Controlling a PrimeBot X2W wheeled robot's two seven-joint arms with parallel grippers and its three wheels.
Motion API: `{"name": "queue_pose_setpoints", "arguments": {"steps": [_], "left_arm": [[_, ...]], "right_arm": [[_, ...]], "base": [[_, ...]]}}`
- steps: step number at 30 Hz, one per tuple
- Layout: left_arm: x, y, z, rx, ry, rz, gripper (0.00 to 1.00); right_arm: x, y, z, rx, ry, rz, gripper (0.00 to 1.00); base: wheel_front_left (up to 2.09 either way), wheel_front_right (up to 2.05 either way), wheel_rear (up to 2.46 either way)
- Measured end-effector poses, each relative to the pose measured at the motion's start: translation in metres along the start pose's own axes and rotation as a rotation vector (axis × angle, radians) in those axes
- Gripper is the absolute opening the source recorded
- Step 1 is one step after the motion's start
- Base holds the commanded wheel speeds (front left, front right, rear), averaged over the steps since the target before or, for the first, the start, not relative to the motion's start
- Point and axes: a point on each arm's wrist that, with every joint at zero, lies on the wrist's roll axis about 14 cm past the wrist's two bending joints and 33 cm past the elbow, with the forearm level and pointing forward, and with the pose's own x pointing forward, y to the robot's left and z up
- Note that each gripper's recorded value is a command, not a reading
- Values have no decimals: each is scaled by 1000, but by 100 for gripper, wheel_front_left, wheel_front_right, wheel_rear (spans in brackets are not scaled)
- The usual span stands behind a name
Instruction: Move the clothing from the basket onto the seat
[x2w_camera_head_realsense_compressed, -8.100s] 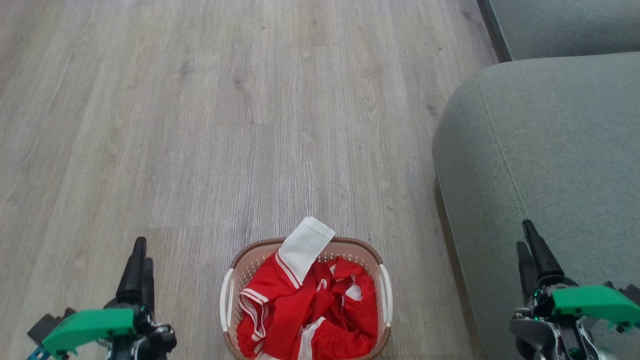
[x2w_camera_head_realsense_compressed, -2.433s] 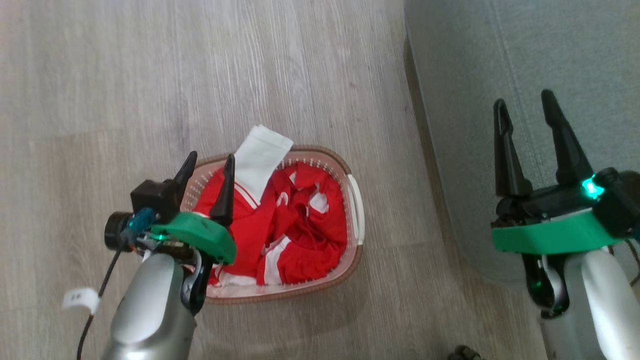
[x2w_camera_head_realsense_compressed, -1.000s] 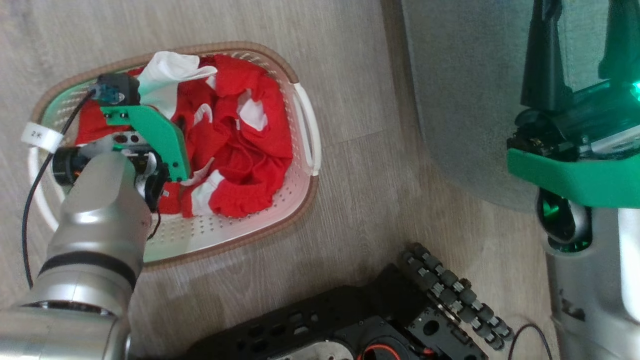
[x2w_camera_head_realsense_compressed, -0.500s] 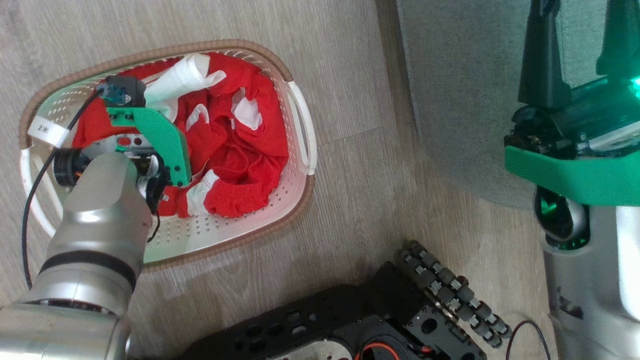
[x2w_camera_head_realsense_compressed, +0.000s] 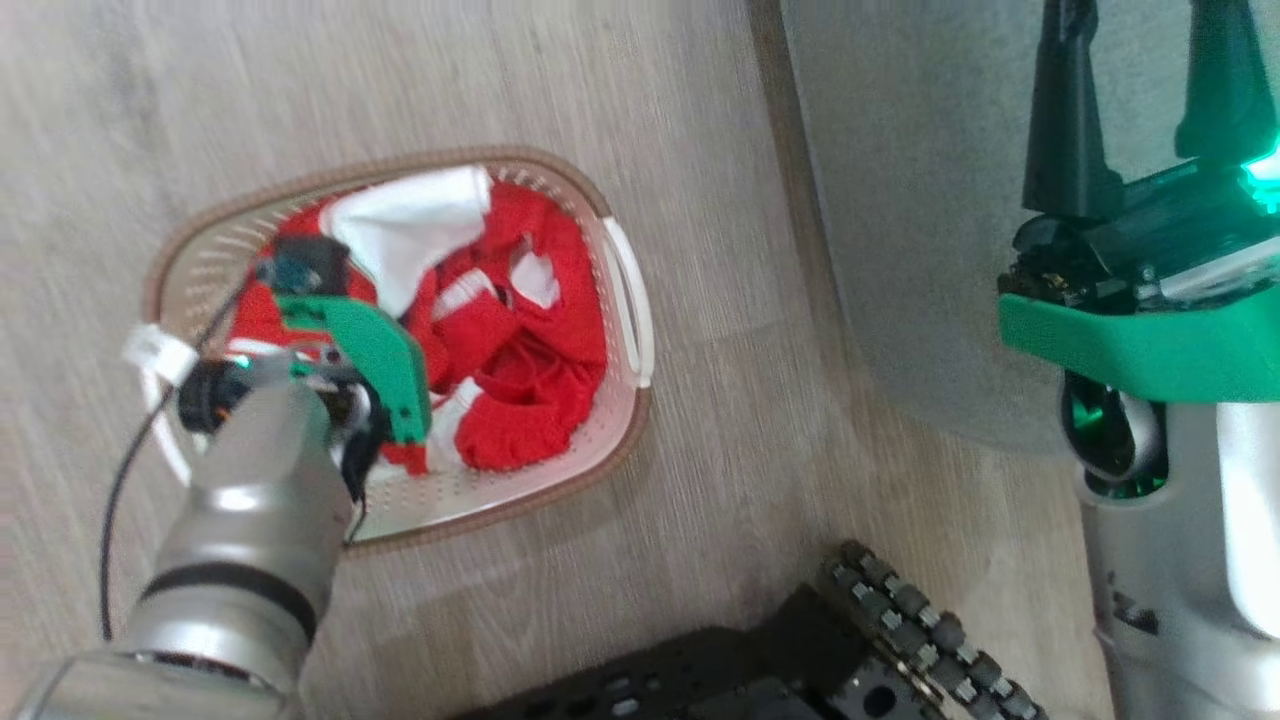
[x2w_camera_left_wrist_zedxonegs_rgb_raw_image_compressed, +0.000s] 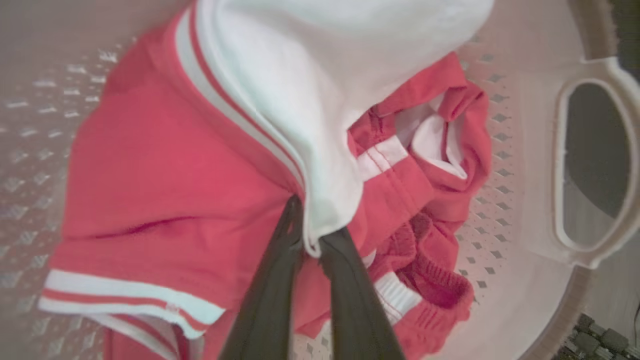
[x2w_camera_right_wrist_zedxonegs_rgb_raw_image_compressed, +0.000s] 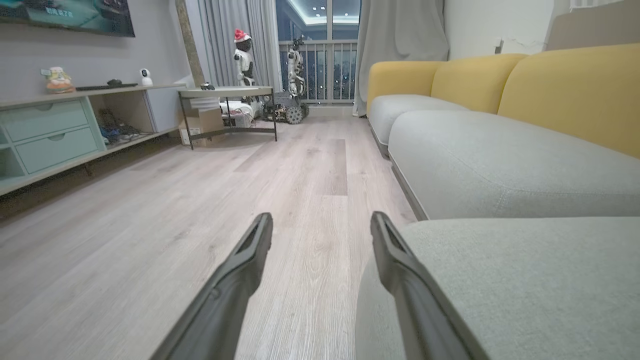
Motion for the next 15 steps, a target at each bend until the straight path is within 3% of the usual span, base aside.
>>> {"name": "queue_pose_setpoints", "arguments": {"steps": [8,15], "left_arm": [[-43,-12,21,36,-163,5,0],[-90,-47,38,46,-321,-56,0]], "right_arm": [[-12,6,38,11,-58,9,100],[-32,11,70,16,-98,25,100]], "base": [[0,0,0],[0,0,0]]}}
